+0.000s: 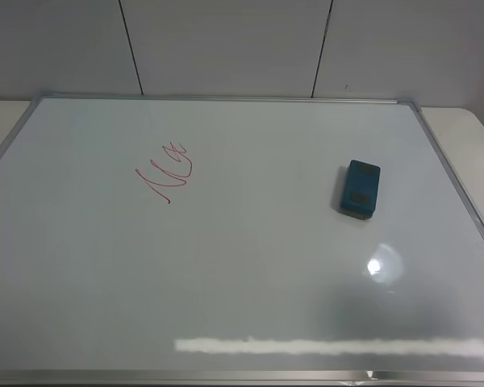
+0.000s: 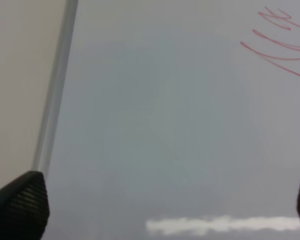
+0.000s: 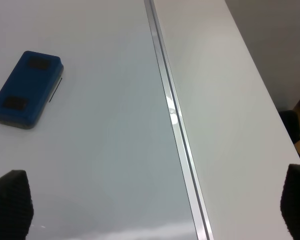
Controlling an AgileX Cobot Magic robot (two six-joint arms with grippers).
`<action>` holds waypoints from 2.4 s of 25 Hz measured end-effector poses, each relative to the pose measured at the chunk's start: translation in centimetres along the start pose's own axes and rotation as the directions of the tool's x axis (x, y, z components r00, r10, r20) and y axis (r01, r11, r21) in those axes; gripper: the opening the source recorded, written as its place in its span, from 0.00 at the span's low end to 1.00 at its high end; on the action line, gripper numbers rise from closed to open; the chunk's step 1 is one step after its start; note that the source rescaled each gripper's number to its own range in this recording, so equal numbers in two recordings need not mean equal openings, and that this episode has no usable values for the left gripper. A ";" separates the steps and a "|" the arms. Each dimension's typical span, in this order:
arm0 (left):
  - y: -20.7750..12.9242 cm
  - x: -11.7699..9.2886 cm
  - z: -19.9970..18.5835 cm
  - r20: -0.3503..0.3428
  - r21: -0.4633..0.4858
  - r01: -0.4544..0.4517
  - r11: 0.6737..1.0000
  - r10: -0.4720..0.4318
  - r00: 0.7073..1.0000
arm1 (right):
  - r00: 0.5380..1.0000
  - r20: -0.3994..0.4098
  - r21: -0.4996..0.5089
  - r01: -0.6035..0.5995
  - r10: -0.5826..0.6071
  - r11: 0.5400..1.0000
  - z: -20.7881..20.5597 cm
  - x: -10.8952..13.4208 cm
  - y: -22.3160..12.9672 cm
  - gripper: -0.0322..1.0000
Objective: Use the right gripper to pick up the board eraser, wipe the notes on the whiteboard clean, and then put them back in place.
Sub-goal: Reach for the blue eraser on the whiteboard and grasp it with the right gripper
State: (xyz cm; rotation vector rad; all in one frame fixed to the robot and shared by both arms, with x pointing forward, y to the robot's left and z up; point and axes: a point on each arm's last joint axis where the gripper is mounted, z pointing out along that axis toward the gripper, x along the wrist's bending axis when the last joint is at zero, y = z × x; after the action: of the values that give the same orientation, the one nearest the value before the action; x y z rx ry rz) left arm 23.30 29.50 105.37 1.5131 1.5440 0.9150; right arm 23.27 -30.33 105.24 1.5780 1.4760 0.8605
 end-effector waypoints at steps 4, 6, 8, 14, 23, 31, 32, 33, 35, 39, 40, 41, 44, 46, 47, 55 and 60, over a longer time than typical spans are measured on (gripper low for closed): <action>0.0 0.0 0.0 0.000 0.000 0.000 1.000 0.000 1.000 | 1.000 -0.005 0.000 -0.003 0.003 1.000 0.0 0.0 0.0 1.00; 0.0 0.0 0.0 0.000 0.000 0.000 1.000 0.000 1.000 | 1.000 -0.006 0.000 -0.003 0.003 1.000 0.0 0.1 0.0 1.00; 0.0 0.0 0.0 0.000 0.000 0.000 1.000 0.000 1.000 | 1.000 -0.006 -0.001 -0.011 0.011 1.000 0.0 0.1 0.0 1.00; 0.0 0.0 0.0 0.000 0.000 0.000 1.000 0.000 1.000 | 0.999 -0.015 0.082 -0.050 0.051 0.995 1.1 0.2 0.6 1.00; 0.0 0.0 0.0 0.000 0.000 0.000 1.000 0.000 1.000 | 0.983 -0.098 0.100 -0.146 0.155 0.984 4.3 1.2 4.2 1.00; 0.0 0.0 0.0 0.000 0.000 0.000 1.000 0.000 1.000 | 0.944 -0.100 0.114 -0.304 0.315 0.946 8.8 1.6 6.7 1.00; 0.0 0.0 0.0 0.000 0.000 0.000 1.000 0.000 1.000 | 0.940 -0.096 0.117 -0.316 0.327 0.942 9.5 1.6 6.9 1.00; 0.0 0.0 0.0 0.000 0.000 0.000 1.000 0.000 1.000 | 0.935 -0.095 0.117 -0.329 0.341 0.937 10.0 1.6 7.1 1.00; 0.0 0.0 0.0 0.000 0.000 0.000 1.000 0.000 1.000 | 0.925 -0.087 0.135 -0.357 0.370 0.925 11.2 1.7 7.3 1.00; 0.0 0.0 0.0 0.000 0.000 0.000 1.000 0.000 1.000 | 0.908 -0.064 0.167 -0.399 0.414 0.902 13.2 1.8 7.4 1.00; 0.0 0.0 0.0 0.000 0.000 0.000 1.000 0.000 1.000 | 0.906 -0.059 0.173 -0.403 0.418 0.898 13.6 1.8 7.4 1.00; 0.0 0.0 0.0 0.000 0.000 0.000 1.000 0.000 1.000 | 0.905 -0.051 0.186 -0.407 0.423 0.894 14.1 1.8 7.4 1.00; 0.0 0.0 0.0 0.000 0.000 0.000 1.000 0.000 1.000 | 0.895 -0.032 0.214 -0.429 0.445 0.878 15.3 1.8 7.6 1.00; 0.0 0.0 0.0 0.000 0.000 0.000 1.000 0.000 1.000 | 0.894 -0.023 0.231 -0.431 0.448 0.872 16.1 1.9 8.0 1.00; 0.0 0.0 0.0 0.000 0.000 0.000 1.000 0.000 1.000 | 0.894 -0.020 0.236 -0.431 0.448 0.871 16.4 1.9 8.2 1.00; 0.0 0.0 0.0 0.000 0.000 0.000 1.000 0.000 1.000 | 0.890 0.008 0.338 -0.432 0.456 0.836 20.5 2.6 9.6 1.00; 0.0 0.0 0.0 0.000 0.000 0.000 1.000 0.000 1.000 | 0.885 0.003 0.429 -0.421 0.465 0.799 23.5 4.7 10.3 1.00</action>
State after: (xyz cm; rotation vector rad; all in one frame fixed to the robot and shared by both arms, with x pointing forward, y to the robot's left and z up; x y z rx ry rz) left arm 23.30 29.50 105.37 1.5131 1.5440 0.9150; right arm 49.24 -28.06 103.56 2.3014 1.4476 0.9336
